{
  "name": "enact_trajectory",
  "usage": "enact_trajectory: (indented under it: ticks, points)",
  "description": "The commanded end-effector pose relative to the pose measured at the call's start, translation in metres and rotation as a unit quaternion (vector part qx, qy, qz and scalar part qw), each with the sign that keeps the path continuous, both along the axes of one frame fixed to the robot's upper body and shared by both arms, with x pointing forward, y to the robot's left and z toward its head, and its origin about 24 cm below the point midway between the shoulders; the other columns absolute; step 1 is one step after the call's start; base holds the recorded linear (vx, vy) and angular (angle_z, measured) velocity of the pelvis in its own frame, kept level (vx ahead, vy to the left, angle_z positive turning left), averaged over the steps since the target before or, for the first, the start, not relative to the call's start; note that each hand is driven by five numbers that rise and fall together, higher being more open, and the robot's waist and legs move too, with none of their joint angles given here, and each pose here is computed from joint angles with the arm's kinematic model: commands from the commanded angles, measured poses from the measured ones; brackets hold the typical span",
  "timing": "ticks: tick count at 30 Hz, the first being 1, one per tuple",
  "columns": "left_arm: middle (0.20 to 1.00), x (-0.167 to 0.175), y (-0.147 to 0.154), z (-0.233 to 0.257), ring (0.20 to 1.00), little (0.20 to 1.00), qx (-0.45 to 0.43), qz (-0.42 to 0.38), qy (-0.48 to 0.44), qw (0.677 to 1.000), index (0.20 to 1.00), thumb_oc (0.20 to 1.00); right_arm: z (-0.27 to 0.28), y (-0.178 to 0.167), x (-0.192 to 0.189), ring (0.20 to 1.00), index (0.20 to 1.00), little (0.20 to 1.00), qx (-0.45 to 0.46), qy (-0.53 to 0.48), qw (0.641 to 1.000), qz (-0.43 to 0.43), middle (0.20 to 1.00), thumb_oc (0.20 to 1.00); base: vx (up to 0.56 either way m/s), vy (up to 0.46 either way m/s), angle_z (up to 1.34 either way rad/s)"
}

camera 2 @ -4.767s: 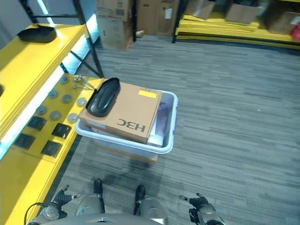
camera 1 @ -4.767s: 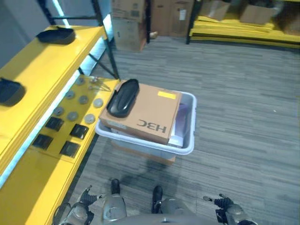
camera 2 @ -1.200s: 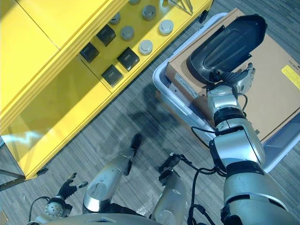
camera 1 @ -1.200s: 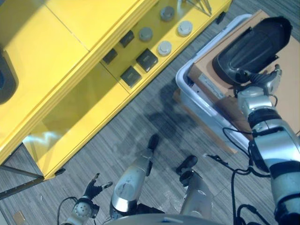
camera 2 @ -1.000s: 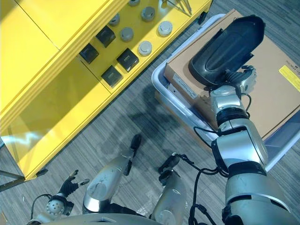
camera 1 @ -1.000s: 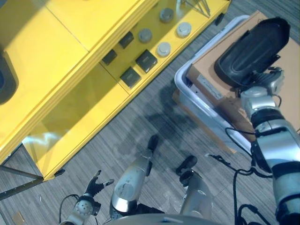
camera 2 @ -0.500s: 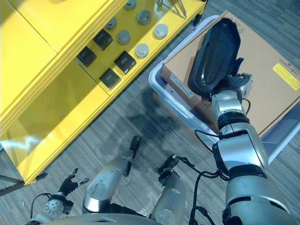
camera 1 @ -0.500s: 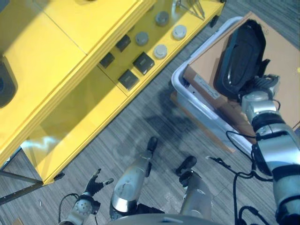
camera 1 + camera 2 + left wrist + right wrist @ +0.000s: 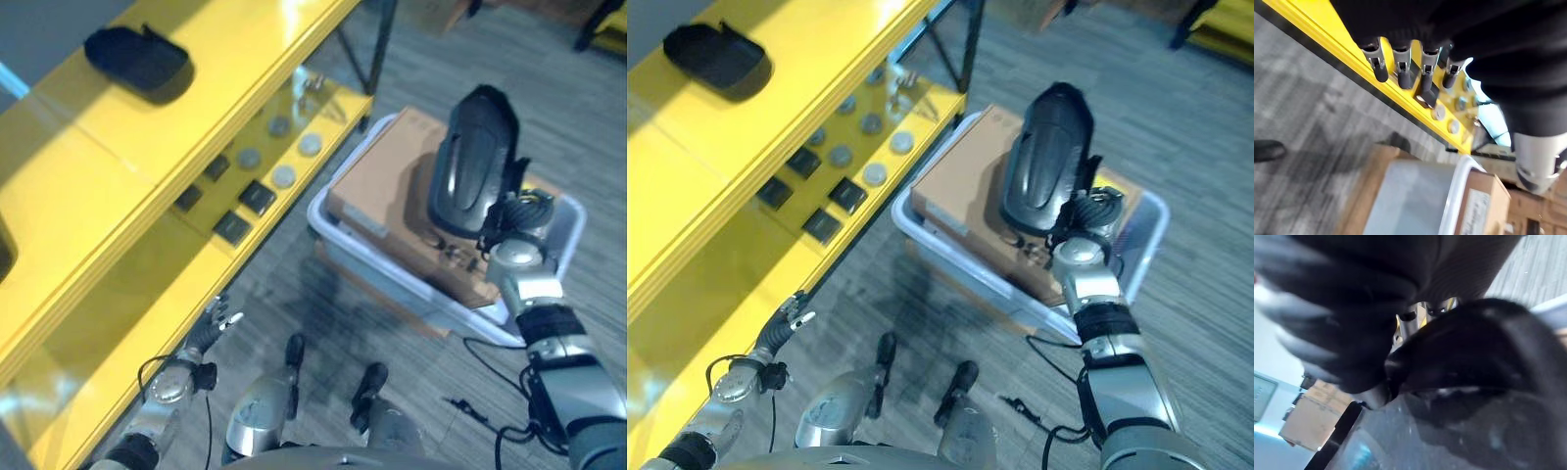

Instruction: Move parts from the plastic box to the shelf.

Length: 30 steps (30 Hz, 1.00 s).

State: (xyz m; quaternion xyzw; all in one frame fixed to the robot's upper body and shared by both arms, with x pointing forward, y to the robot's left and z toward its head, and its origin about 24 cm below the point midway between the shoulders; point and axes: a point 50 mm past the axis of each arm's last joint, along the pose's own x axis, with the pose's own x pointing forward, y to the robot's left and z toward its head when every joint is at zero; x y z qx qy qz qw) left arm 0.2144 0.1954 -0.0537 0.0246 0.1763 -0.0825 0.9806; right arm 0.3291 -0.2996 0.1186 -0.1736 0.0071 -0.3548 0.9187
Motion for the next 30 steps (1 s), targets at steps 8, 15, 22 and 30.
enact_trajectory:
  ticks: [8, 15, 22, 30]
  points:
    - [1.000, 0.065, -0.068, 0.055, 1.000, 1.000, -0.109, -0.100, -0.004, 0.989, 1.000, 1.000, 0.020, 0.048, 0.013, 0.200, 0.200, 0.200, -0.073, -0.022, 0.992, 0.101, 0.200, 0.200, 0.08, -0.055, -0.21]
    - [1.000, 0.091, -0.122, 0.069, 1.000, 1.000, -0.139, -0.112, 0.089, 0.980, 1.000, 1.000, 0.015, 0.079, 0.025, 0.200, 0.200, 0.200, -0.066, -0.014, 0.986, 0.153, 0.200, 0.200, 0.03, -0.036, -0.20]
    - [1.000, 0.091, -0.156, 0.068, 1.000, 1.000, -0.172, -0.128, 0.141, 0.967, 1.000, 1.000, 0.000, 0.099, 0.028, 0.200, 0.200, 0.200, -0.039, 0.007, 0.983, 0.180, 0.200, 0.200, 0.02, -0.025, -0.12]
    - [1.000, 0.091, -0.173, 0.076, 1.000, 1.000, -0.190, -0.140, 0.134, 0.962, 1.000, 1.000, -0.020, 0.113, 0.028, 0.200, 0.200, 0.200, -0.016, 0.046, 0.980, 0.194, 0.200, 0.200, 0.02, -0.005, -0.05]
